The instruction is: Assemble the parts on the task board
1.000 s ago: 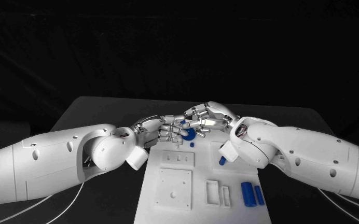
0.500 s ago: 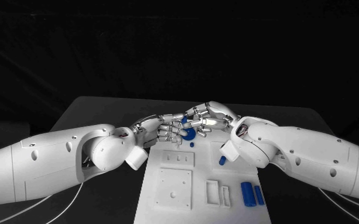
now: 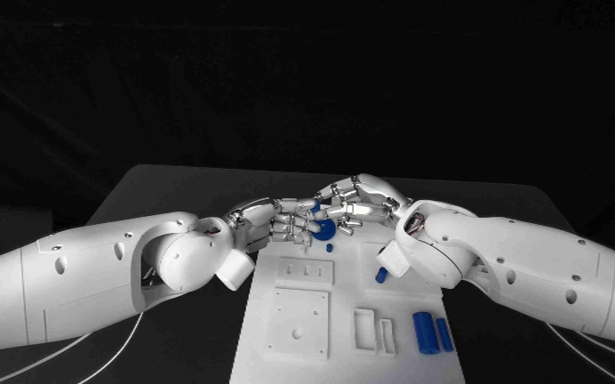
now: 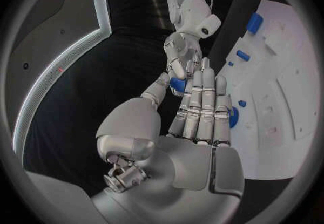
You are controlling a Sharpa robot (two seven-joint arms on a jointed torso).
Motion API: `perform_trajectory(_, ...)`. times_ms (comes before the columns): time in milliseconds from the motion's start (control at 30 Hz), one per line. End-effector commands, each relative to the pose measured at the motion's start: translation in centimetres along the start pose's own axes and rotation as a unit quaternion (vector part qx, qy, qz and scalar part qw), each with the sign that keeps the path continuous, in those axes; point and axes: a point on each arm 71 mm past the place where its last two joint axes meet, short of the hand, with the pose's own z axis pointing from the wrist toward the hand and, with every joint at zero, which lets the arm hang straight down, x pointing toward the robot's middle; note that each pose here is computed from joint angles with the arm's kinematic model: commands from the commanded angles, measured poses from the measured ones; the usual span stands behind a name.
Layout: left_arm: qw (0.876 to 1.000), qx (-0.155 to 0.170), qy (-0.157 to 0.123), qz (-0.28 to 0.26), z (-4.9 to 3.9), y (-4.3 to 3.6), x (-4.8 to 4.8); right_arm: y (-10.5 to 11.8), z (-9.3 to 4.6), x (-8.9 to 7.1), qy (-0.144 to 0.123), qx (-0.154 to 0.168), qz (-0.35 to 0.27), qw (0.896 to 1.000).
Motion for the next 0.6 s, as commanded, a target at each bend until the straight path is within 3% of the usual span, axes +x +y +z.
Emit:
perform_trajectory(33,1.0,0.015,-0.012,0.002,0.0,-0.34,-0.18,-0.17,-0.08,0.11,0.004,0.001,-0.004,1.0)
perform_trajectory(600,1.0,0.015,-0.014,0.0,0.34,-0.33,-0.08,-0.09,-0.08,0.46,0.009,-0.001,-0.002,1.0)
